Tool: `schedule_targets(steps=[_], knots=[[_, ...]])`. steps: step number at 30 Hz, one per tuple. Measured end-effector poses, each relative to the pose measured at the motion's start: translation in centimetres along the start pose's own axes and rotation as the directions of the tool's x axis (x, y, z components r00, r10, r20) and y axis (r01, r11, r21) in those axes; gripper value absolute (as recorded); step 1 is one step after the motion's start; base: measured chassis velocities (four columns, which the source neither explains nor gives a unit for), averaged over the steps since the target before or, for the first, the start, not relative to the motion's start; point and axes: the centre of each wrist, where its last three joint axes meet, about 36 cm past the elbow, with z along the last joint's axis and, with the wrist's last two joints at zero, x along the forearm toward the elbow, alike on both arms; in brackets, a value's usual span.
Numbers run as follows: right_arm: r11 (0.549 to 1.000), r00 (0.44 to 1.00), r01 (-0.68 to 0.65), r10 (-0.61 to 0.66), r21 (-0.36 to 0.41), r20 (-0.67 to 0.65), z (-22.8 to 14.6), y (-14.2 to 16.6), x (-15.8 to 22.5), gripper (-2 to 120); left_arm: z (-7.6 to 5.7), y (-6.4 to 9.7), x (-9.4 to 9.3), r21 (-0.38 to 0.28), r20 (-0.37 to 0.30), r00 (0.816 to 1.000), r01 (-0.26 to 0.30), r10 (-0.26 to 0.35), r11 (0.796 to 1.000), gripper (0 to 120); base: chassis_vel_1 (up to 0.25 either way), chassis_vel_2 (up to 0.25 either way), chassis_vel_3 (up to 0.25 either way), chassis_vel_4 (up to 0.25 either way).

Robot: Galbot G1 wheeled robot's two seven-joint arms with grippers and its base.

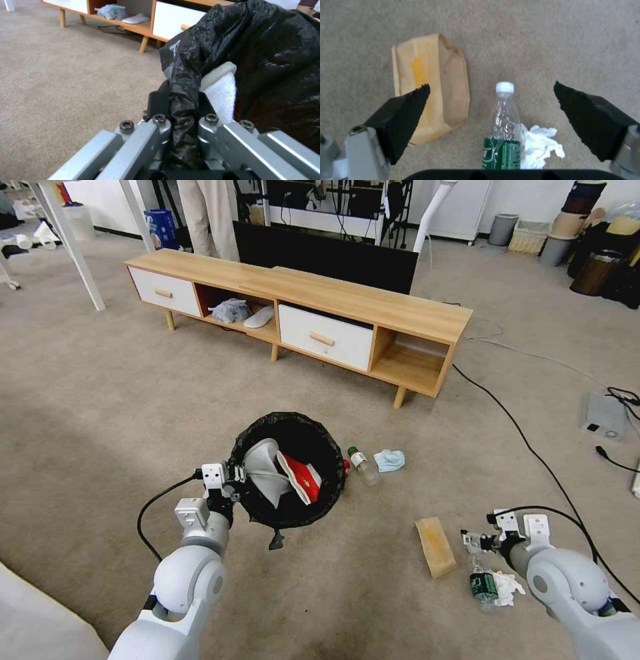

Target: Pick up the trash bin and place the garbage on the floor into it.

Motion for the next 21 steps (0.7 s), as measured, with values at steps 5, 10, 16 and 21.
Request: schedule_targets(steps=[5, 10, 16, 21], knots=[[1.0, 1.0, -0.003, 0.003, -0.007, -0.022, 0.9, -0.3, -1.2, 93, 0.0, 0.1, -0.1, 0.0, 0.0, 1.0, -0.001, 0.001, 1.0, 4, 0.0, 0.0, 0.0, 0.0], [1.0, 1.0, -0.003, 0.003, -0.011, -0.02, 2.0, -0.2, -2.6, 91, 0.1, 0.0, -0.1, 0.003, 0.001, 1.0, -0.002, 0.002, 1.0, 4, 0.0, 0.0, 0.0, 0.0], [1.0, 0.999, 0.005, -0.006, -0.029, -0.038, 3.2, -0.2, -4.1, 88, 0.1, 0.2, -0.1, 0.003, 0.001, 1.0, 0.001, -0.001, 1.0, 4, 0.0, 0.0, 0.0, 0.0], [0.999, 0.999, 0.007, -0.009, -0.039, -0.043, 4.0, -0.3, -4.8, 85, 0.1, 0.4, 0.0, 0.002, 0.0, 1.0, 0.004, -0.004, 1.0, 4, 0.0, 0.0, 0.0, 0.0]])
